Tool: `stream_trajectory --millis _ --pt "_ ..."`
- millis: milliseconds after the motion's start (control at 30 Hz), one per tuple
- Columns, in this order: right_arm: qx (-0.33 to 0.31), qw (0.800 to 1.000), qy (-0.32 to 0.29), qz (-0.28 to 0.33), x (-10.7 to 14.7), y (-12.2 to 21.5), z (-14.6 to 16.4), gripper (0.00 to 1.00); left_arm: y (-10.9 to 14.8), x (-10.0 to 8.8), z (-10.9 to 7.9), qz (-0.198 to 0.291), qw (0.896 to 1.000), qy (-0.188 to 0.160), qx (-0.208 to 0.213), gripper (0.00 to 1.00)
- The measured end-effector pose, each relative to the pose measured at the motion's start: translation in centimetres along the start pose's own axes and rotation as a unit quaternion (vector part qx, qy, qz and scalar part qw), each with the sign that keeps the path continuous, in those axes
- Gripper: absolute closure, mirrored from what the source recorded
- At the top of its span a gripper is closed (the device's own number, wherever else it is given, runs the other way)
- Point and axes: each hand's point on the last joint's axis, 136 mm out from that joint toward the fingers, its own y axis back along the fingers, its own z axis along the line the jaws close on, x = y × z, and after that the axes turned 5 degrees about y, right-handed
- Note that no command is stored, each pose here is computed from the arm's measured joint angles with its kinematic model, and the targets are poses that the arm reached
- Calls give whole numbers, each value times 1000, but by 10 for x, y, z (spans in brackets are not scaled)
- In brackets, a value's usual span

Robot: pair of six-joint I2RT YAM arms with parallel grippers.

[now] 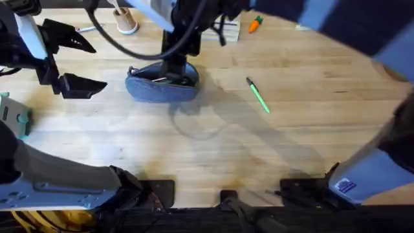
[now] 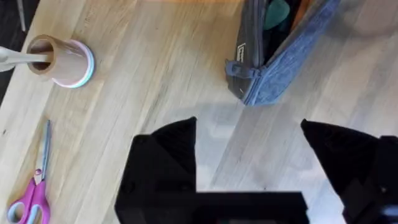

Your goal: Unzip the bag, pick up the pens from the table one at a time and place them inside, then zip the bag closed.

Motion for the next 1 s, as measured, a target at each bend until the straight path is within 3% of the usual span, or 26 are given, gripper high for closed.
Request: stream_trajectory --millis 233,467,667,800,1000 --pt "88 995 -34 36 25 81 -31 9 0 0 0 0 1000 0 0 7" --pt "182 970 -154 37 80 178 -72 9 0 0 -2 -1 1000 3 3 7" --pt "205 950 -227 63 128 254 -46 9 0 0 -2 -1 1000 3 3 7" --pt "180 941 -273 89 153 261 -28 9 0 0 -2 -1 1000 2 3 8" --pt "121 921 -346 131 199 227 -14 9 0 0 -2 -1 1000 3 3 8"
